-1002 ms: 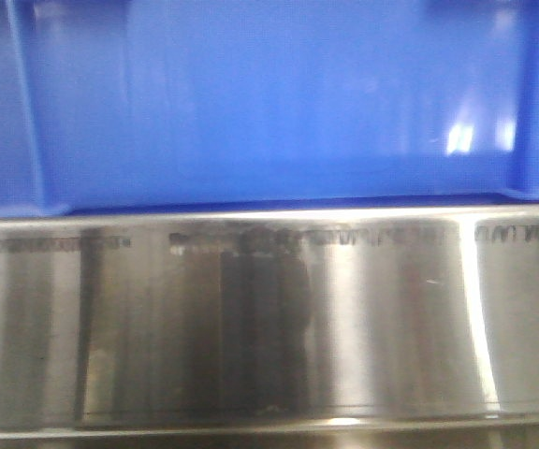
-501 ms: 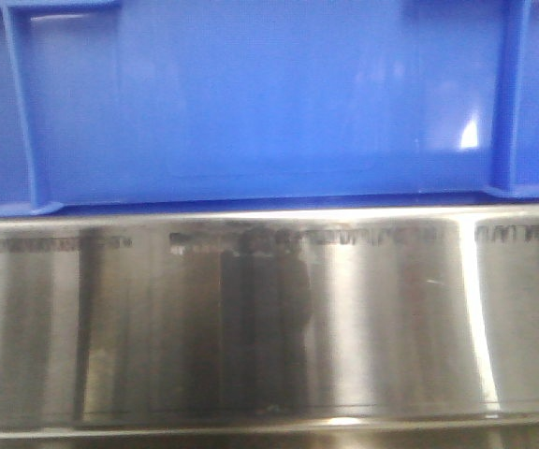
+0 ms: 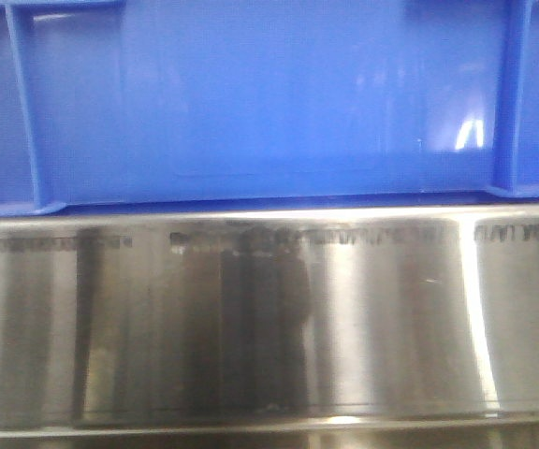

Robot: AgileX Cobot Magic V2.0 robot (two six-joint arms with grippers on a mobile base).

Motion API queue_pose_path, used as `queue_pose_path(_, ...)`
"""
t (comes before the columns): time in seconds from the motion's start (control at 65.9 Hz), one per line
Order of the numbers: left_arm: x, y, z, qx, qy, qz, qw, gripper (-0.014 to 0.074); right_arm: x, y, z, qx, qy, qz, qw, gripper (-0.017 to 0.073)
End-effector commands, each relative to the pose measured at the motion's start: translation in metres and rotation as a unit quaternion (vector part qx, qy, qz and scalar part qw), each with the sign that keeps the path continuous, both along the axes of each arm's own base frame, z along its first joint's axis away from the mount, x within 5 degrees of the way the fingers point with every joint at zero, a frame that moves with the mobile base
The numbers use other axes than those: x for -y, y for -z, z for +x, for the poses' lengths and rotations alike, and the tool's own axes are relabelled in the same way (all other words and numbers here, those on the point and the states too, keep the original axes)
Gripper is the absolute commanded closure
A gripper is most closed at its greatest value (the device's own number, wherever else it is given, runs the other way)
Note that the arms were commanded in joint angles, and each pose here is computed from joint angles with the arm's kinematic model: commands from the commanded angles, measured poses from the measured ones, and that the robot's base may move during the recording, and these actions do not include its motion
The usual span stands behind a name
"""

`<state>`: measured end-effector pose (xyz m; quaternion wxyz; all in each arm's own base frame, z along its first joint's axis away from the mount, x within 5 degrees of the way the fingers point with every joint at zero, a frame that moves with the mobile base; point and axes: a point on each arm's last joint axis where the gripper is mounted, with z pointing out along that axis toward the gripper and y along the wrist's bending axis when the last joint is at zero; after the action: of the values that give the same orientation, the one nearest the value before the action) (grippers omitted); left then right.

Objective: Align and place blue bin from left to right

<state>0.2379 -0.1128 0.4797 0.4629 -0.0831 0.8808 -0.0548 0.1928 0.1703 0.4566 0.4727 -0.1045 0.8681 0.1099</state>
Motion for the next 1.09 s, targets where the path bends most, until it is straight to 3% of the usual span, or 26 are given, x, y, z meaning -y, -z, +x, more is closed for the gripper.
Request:
queue_pose_path(0.0,-0.004,-0.010,-0.007,0.024,0.002,-0.009,1.000,0.0561,0.004,-0.010,-0.005,0.028,-0.018,-0.005,0.999,0.0643)
queue_pose_path(0.061,-0.004,-0.012,-0.007,0.033,0.006,-0.012,0.999,0.0704,0.004,-0.012,-0.006,0.035,-0.024,-0.006,0.999,0.0643)
queue_pose_path(0.243,-0.002,-0.015,-0.006,0.047,0.021,-0.012,0.999,0.0704,0.006,-0.018,-0.009,0.061,-0.044,-0.009,0.997,0.0643)
queue_pose_path(0.304,0.001,-0.015,-0.010,0.042,0.059,0.001,0.997,0.0704,0.008,-0.021,-0.011,0.074,-0.055,-0.020,0.996,0.0643)
queue_pose_path(0.395,0.008,-0.017,-0.015,0.046,0.123,0.007,0.991,0.0704,0.015,-0.027,-0.017,0.083,-0.057,-0.010,0.995,0.0643)
queue_pose_path(0.486,0.011,-0.022,-0.022,0.071,0.159,-0.021,0.985,0.0704,0.022,-0.033,-0.026,0.086,-0.062,0.007,0.994,0.0643)
queue_pose_path(0.577,0.009,-0.031,-0.033,0.126,0.178,-0.057,0.974,0.0704,0.032,-0.039,-0.036,0.099,-0.066,0.021,0.993,0.0643)
queue_pose_path(0.759,-0.007,-0.033,-0.063,0.227,0.202,-0.090,0.948,0.0704,0.048,-0.041,-0.054,0.154,-0.096,0.050,0.982,0.0643)
queue_pose_path(0.88,-0.016,-0.011,-0.077,0.264,0.214,-0.080,0.937,0.0704,0.054,-0.033,-0.065,0.197,-0.127,0.071,0.970,0.0643)
queue_pose_path(1.017,-0.023,0.016,-0.092,0.289,0.230,-0.077,0.926,0.0704,0.054,-0.011,-0.073,0.233,-0.166,0.070,0.956,0.0643)
queue_pose_path(1.078,-0.027,0.024,-0.101,0.316,0.238,-0.074,0.916,0.0704,0.055,-0.001,-0.076,0.239,-0.177,0.071,0.952,0.0643)
